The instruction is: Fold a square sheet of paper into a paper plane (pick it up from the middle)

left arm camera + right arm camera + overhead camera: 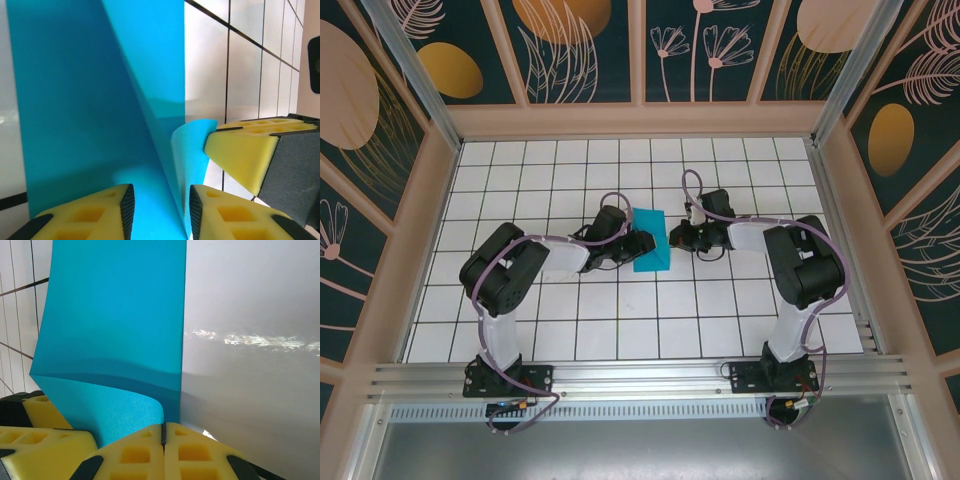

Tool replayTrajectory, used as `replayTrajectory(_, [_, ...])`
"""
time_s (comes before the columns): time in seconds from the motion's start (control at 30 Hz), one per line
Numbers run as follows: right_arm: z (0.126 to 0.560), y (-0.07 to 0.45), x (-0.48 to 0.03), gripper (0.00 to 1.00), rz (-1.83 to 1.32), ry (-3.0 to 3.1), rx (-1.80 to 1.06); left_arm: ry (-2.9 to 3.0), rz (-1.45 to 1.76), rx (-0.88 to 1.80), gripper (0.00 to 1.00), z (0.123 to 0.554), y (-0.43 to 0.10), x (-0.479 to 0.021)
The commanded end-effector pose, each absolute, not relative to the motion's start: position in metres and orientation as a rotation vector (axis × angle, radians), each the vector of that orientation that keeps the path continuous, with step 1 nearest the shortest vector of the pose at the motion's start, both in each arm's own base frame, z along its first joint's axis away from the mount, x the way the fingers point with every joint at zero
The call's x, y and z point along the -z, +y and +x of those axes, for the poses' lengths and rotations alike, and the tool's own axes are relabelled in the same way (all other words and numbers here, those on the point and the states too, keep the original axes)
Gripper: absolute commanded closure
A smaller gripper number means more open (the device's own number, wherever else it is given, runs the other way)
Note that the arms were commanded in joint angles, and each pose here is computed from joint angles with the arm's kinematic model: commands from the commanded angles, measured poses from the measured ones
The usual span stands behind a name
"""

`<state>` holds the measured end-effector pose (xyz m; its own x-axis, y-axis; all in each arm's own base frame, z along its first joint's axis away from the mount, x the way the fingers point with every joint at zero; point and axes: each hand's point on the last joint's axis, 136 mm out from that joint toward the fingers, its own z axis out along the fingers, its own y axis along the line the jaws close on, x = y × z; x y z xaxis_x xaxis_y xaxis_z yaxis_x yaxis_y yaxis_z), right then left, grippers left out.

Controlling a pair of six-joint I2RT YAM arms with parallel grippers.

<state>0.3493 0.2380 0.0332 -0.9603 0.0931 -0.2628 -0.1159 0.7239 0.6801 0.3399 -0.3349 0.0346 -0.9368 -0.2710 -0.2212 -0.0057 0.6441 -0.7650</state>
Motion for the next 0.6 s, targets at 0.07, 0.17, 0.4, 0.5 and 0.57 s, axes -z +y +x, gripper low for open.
replayTrajectory(0.07, [0.347, 0.236, -0.031, 0.95, -0.001, 2.655, -1.093, 2.487, -0.132, 1.234, 0.69, 0.35, -0.35, -0.046])
replayTrajectory(0.17, [0.347, 0.236, -0.036, 0.92, 0.001, 2.645, -1.103, 2.49, -0.123, 1.226, 0.73, 0.351, -0.349, -0.042])
replayTrajectory(0.4, [0.359, 0.212, -0.071, 0.55, 0.081, 2.541, -1.038, 2.468, -0.104, 1.223, 0.83, 0.358, -0.354, -0.045])
replayTrajectory(0.5, [0.364, 0.191, -0.081, 0.42, 0.111, 2.498, -0.928, 2.462, -0.088, 1.198, 0.89, 0.359, -0.351, -0.046])
replayTrajectory(0.57, [0.366, 0.175, -0.084, 0.34, 0.137, 2.47, -0.864, 2.454, -0.072, 1.174, 0.93, 0.36, -0.349, -0.049])
